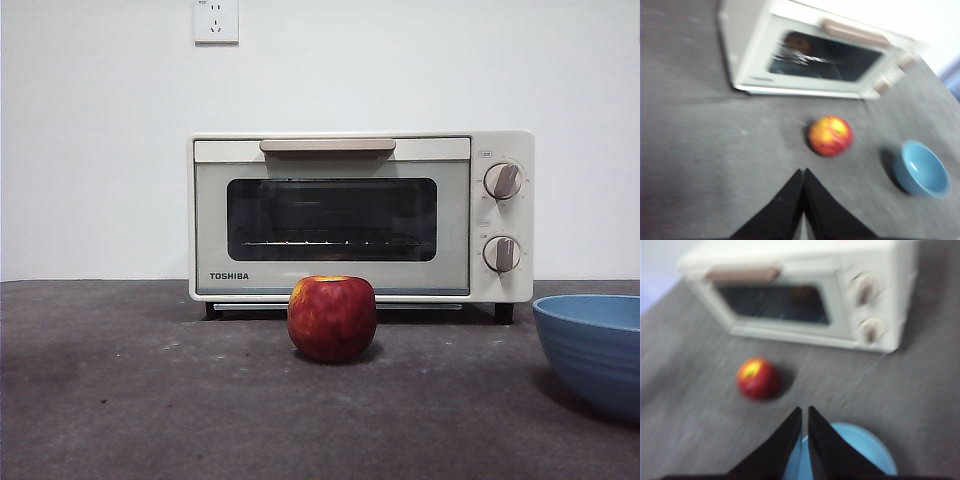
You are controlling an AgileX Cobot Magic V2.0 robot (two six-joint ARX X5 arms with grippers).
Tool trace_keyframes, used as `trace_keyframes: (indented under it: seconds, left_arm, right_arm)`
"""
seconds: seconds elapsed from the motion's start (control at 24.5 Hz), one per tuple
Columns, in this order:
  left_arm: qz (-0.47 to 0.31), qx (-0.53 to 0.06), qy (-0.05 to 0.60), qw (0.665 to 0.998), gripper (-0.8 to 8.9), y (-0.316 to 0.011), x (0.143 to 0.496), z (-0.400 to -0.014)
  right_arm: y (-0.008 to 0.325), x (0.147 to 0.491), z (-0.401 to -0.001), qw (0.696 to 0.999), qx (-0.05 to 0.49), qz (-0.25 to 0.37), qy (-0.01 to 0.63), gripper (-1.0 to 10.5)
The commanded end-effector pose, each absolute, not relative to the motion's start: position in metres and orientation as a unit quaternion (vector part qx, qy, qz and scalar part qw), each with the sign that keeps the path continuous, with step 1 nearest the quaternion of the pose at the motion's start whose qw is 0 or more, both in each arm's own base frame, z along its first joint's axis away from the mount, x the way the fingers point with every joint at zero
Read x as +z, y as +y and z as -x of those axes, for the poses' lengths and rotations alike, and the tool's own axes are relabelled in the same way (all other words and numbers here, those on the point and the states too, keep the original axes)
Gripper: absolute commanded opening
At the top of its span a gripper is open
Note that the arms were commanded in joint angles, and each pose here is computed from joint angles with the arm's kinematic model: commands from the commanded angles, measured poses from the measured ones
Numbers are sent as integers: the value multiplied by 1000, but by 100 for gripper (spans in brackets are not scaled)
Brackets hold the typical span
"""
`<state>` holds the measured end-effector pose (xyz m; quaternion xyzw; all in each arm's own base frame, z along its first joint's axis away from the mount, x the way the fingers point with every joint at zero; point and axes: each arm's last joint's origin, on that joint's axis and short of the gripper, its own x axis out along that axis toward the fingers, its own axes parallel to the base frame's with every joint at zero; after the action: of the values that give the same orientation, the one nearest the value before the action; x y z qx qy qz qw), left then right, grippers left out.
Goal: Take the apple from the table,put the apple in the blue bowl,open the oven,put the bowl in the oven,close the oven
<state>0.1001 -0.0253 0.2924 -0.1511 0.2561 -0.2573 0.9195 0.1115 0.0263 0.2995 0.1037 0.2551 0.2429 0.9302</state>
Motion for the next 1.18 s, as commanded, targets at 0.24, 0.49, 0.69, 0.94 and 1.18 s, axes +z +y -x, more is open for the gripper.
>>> trace_keyframes:
  seconds: [0.24,0.49,0.69,0.94,1.18]
  left_arm:
    - [105,-324,285,896,7,-40,306,-103]
    - [105,-326,290,894,7,-41,305,-104]
    - [105,-326,290,894,7,-41,305,-104]
    - [105,-326,290,894,7,-41,305,-104]
    - [105,-326,290,894,7,-41,305,-104]
  right_arm:
    - [47,331,-115,888,330,-13,321,4]
    - [54,334,-113,879,354,-4,318,8]
    - [56,331,-118,875,337,-44,345,509]
    - [69,322,-141,859,343,-47,377,509]
    - [120,314,-183,854,359,-37,375,509]
